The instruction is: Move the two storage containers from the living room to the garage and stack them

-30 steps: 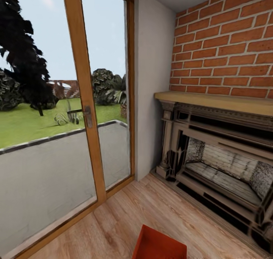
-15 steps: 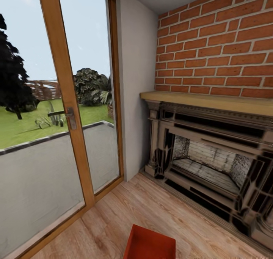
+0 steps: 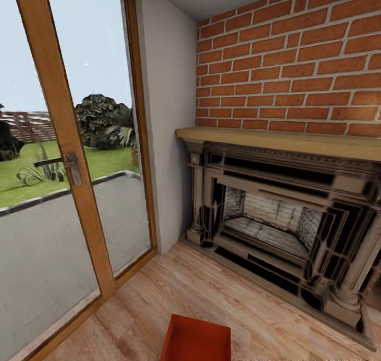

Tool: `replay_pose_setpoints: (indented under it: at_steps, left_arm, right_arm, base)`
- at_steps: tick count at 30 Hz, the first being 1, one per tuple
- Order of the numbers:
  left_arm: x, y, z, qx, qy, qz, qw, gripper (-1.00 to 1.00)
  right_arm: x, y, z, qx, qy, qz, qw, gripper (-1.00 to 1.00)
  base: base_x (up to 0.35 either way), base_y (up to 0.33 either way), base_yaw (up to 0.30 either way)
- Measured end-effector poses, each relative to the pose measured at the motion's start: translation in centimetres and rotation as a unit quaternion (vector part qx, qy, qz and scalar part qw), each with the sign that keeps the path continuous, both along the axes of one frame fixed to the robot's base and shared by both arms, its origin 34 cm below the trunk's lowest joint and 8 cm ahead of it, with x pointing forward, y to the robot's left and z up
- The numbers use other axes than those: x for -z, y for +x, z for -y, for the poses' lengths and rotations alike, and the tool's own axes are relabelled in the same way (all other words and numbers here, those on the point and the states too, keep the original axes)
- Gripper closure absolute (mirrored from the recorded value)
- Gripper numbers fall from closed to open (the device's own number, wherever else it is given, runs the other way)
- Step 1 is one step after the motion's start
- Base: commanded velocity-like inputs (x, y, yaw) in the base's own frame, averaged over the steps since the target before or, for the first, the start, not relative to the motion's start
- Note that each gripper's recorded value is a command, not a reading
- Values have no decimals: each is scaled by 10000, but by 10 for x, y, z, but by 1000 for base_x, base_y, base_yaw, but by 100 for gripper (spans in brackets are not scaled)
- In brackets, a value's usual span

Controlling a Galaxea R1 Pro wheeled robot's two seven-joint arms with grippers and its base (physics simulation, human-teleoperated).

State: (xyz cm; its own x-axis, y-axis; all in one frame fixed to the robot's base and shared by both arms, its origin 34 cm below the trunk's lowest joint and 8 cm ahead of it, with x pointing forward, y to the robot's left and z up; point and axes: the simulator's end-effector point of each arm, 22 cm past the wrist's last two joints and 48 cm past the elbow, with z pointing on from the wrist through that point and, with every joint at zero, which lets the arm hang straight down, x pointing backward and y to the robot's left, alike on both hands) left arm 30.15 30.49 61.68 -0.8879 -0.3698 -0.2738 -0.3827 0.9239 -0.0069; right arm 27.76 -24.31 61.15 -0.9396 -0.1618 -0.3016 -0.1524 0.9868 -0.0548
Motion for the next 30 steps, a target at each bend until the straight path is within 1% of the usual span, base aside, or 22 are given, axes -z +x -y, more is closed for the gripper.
replay_pose_setpoints:
  at_steps: [8, 12, 25, 30]
  left_arm:
    - [0, 0, -1, -15, 3, -1, 10000, -100]
    - [0, 0, 0, -5, 0, -1, 10000, -100]
    - [0, 0, -1, -2, 6, 3, 10000, -100]
    - [0, 0, -1, 1, 4, 0, 10000, -100]
  right_arm:
    - [0, 0, 0, -1, 2, 0, 10000, -100]
    - [0, 0, 0, -55, -8, 9, 10000, -100]
    - [0, 1, 1, -73, -17, 23, 10000, -100]
    - [0, 1, 0, -39, -2, 28, 10000, -100]
  base:
    - [132, 236, -49]
    - [117, 188, -3]
    - [8, 12, 0]
    - [0, 0, -6]
